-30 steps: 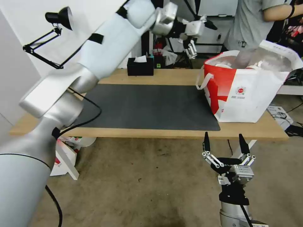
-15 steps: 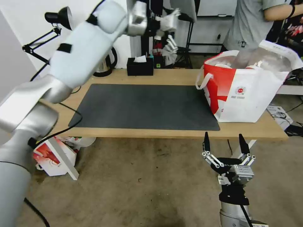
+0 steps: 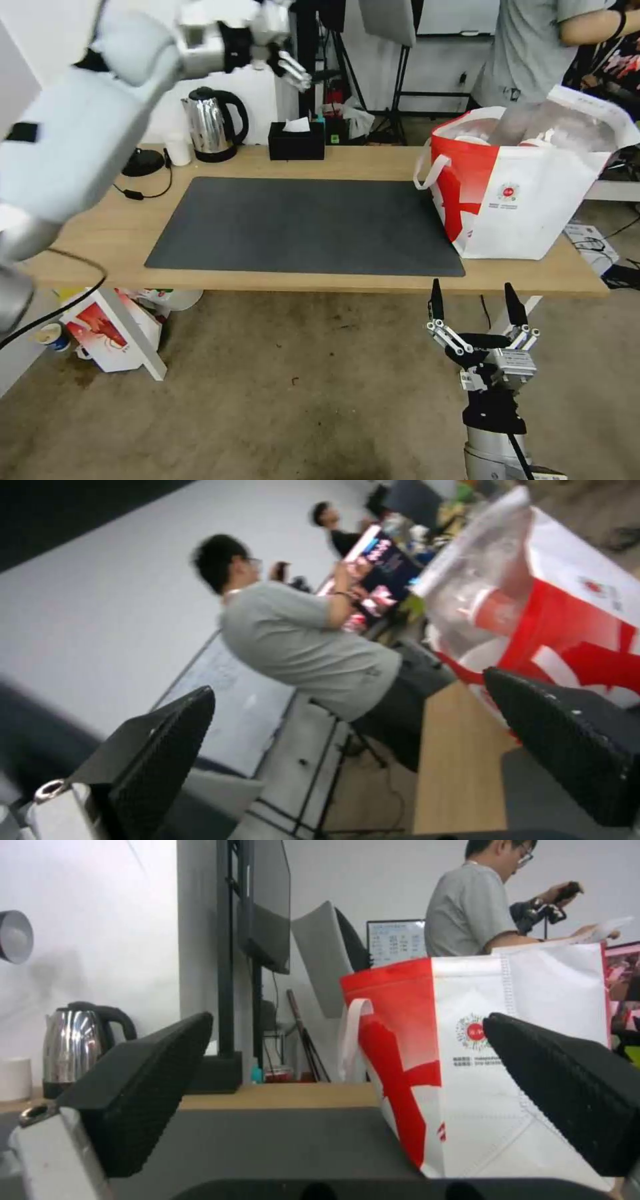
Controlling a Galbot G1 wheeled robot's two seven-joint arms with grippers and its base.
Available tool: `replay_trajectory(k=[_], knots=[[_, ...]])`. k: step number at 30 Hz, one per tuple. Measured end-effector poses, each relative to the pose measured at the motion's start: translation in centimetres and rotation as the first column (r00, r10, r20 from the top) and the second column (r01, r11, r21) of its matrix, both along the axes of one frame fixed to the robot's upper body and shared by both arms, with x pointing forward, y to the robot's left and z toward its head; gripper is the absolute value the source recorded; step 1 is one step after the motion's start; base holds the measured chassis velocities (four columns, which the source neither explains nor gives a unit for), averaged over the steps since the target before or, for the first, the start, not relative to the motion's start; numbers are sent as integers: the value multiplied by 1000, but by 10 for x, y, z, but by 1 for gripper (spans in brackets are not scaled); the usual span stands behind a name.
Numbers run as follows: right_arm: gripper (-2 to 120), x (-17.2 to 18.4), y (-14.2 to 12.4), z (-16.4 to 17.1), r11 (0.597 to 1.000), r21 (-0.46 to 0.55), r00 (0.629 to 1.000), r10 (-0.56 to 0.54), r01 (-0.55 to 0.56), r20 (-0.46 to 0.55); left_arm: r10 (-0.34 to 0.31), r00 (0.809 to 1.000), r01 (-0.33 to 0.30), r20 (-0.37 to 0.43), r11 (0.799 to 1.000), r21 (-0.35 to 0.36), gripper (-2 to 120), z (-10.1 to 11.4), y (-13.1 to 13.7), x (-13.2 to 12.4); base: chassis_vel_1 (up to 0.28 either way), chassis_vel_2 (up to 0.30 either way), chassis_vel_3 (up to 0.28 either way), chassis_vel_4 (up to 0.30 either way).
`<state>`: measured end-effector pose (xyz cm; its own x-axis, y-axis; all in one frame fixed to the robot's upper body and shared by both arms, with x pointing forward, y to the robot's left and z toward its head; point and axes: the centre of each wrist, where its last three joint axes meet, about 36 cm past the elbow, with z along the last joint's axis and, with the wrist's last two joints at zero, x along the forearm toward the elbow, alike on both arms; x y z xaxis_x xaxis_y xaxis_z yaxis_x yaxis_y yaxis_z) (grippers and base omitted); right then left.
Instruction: Pick up the trash from the table and place it into the takeout bag.
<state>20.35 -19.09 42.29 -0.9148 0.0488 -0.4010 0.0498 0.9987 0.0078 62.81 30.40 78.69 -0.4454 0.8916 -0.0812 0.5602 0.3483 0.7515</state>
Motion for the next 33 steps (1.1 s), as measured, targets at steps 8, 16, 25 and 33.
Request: replay_trajectory(k=[8, 16, 25, 33], knots=[[100, 0, 0, 0, 1000, 0, 1000, 0, 0, 0, 133, 991, -133, -14, 977, -165, 100, -37, 45, -48, 0, 0, 0, 0], [100, 0, 0, 0, 1000, 0, 1000, 0, 0, 0, 220, 975, -221, -35, 932, -288, 100, -63, 74, -91, 0, 0, 0, 0], [100, 0, 0, 0, 1000, 0, 1000, 0, 0, 0, 289, 955, -293, -67, 884, -365, 100, -95, 90, -124, 0, 0, 0, 0], [100, 0, 0, 0, 1000, 0, 1000, 0, 0, 0, 314, 945, -320, -85, 844, -431, 100, -118, 95, -145, 0, 0, 0, 0]])
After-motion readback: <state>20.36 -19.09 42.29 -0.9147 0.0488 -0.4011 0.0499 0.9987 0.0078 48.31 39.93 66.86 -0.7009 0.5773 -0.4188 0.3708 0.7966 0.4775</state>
